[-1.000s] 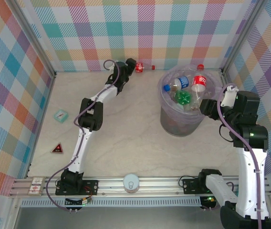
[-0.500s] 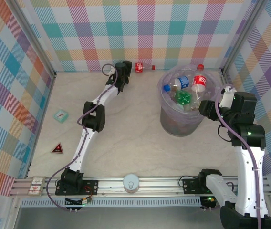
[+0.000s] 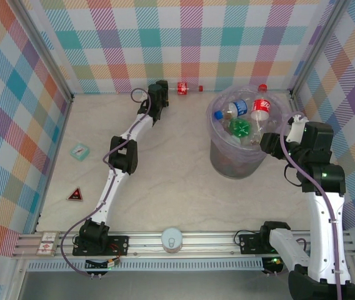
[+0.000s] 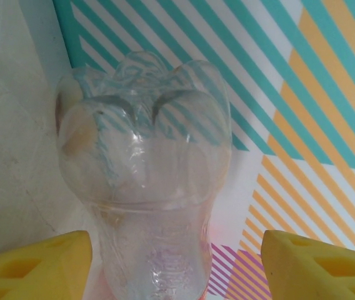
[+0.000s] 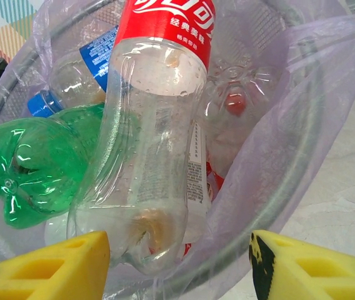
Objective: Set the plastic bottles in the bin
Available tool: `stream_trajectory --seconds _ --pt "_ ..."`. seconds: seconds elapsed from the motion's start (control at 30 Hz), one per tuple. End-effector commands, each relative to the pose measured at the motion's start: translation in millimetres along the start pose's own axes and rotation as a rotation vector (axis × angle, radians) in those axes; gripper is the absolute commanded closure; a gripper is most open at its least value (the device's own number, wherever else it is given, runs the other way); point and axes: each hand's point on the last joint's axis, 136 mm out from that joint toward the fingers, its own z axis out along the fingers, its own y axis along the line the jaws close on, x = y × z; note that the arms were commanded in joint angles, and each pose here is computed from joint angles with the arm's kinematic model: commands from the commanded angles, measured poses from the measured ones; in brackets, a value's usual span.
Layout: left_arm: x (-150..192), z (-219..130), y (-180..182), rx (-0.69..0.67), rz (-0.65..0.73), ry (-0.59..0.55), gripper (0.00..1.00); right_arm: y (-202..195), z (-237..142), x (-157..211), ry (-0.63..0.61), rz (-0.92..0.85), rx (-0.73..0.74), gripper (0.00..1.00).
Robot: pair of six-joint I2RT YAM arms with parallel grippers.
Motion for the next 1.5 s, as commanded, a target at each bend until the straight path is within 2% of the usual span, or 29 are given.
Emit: stream_trajectory --seconds 0.0,0.3,0.5,0.63,0.87,1.0,1.1,1.17,1.23,1.3,1.37,1.47 --pt "-44.6 11.3 86.3 -0.156 -0.015 -0.064 0.39 -2.1 -4.1 -4.2 -0.031 0.016 0.013 0.38" --pt "-58.1 12.2 83.3 -0.142 -0.003 -0.041 0.62 -4.2 -2.5 -1.5 -0.028 0.035 0.02 0.38" --pt "-61.5 9.5 65.4 -0.11 0.017 -0.022 0.7 -4.1 -3.8 -1.6 -0.029 0.04 0.02 0.38" --pt "-56.9 0.8 47.9 -0.047 0.008 0.02 0.72 -4.4 -6.3 -0.5 -0.031 0.04 0.024 0.38" --pt "-55.2 -34.9 0.5 0.054 0.067 0.02 0.73 -5.4 -9.6 0.6 -0.034 0.03 0.033 0.38" --pt "-61.3 -64.9 -13.4 0.108 0.081 -0.004 0.75 -6.4 -10.1 1.1 -0.032 0.023 0.038 0.39" --pt "-73.0 -90.6 -22.6 0.104 0.175 -0.06 0.75 -7.2 -11.3 1.0 -0.033 0.013 0.045 0.39" --pt "-76.8 -90.6 -20.9 0.006 0.279 -0.056 0.72 -6.6 -11.0 0.7 -0.03 0.011 0.043 0.39" --pt "-75.6 -82.0 -19.7 -0.052 0.331 -0.023 0.64 -5.7 -10.4 -0.4 -0.032 0.013 0.037 0.39" --pt "-75.8 -70.9 -7.8 -0.085 0.31 0.002 0.51 -5.6 -10.1 -0.8 -0.035 0.015 0.036 0.39" --pt "-76.4 -58.2 5.6 -0.101 0.276 0.013 0.32 -5.5 -11.0 -0.4 -0.039 0.021 0.035 0.39" --pt "-74.5 -40.4 23.9 -0.157 0.282 0.039 0.24 -6.3 -13.4 0.9 -0.039 0.023 0.041 0.39"
